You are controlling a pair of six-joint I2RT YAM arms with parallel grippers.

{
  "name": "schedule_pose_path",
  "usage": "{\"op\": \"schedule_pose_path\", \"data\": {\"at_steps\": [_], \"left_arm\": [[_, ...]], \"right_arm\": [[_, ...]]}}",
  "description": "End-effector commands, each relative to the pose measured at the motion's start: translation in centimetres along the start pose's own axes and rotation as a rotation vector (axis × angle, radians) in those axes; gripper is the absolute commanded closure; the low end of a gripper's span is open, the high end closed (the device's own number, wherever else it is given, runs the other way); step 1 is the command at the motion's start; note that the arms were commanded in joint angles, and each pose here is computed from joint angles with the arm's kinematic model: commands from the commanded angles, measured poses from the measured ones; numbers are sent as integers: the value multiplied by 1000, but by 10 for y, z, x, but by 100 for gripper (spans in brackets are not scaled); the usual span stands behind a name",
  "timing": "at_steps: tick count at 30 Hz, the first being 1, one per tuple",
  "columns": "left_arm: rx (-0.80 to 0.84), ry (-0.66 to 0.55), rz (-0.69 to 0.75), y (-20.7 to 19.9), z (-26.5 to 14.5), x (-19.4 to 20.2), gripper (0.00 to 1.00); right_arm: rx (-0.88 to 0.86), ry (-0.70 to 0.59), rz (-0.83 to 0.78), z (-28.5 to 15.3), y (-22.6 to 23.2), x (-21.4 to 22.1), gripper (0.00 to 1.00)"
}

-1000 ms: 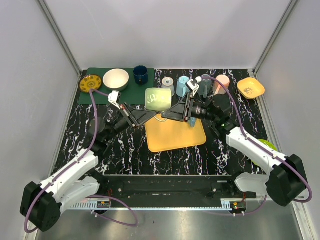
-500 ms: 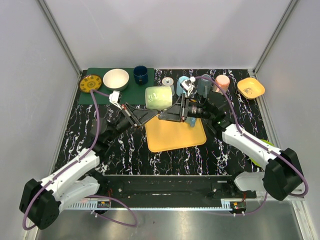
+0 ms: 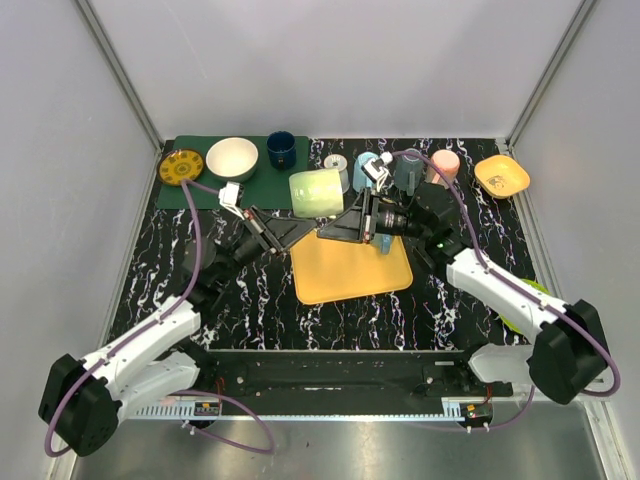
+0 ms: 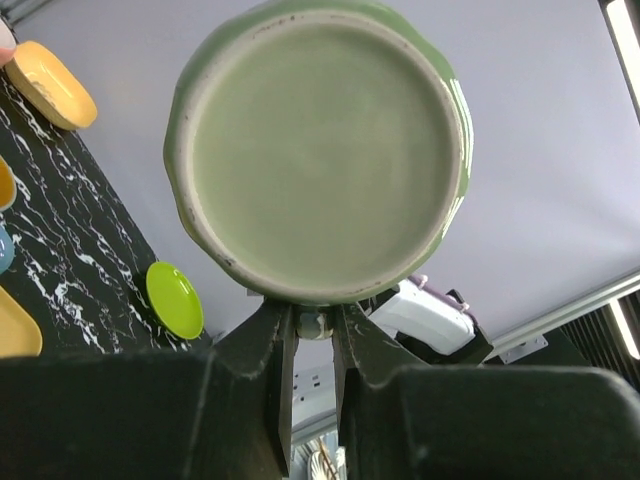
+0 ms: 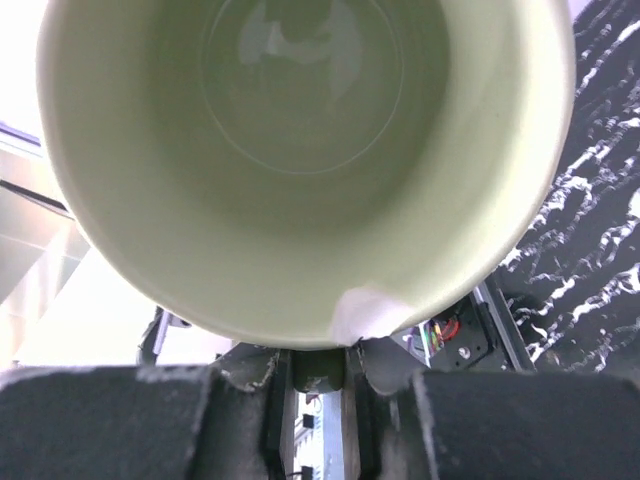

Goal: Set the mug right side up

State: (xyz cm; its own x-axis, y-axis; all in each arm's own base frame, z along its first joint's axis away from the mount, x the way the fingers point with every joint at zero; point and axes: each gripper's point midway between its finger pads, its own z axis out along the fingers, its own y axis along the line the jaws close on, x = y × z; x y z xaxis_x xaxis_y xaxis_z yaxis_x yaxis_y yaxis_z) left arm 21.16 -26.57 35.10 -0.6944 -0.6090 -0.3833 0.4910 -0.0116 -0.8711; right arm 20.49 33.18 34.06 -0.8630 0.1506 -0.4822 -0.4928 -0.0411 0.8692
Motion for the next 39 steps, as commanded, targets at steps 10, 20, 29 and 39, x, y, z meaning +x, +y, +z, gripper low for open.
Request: {"op": "schedule_pose_path", "data": {"at_steps": [10, 20, 29, 39], "left_arm": [[-264, -70, 209, 32, -46, -5, 30], [-795, -228, 215, 128, -126, -20, 30], [-859, -183, 181, 147, -134, -7, 33], [-915, -138, 130, 168, -141, 8, 34]], "right_arm": [[689, -163, -341, -69, -41, -36, 100], [1068, 38, -341, -87, -141, 3, 100], [1219, 134, -314, -78, -207, 11, 100], [1307, 173, -283, -64, -250, 8, 100]]}}
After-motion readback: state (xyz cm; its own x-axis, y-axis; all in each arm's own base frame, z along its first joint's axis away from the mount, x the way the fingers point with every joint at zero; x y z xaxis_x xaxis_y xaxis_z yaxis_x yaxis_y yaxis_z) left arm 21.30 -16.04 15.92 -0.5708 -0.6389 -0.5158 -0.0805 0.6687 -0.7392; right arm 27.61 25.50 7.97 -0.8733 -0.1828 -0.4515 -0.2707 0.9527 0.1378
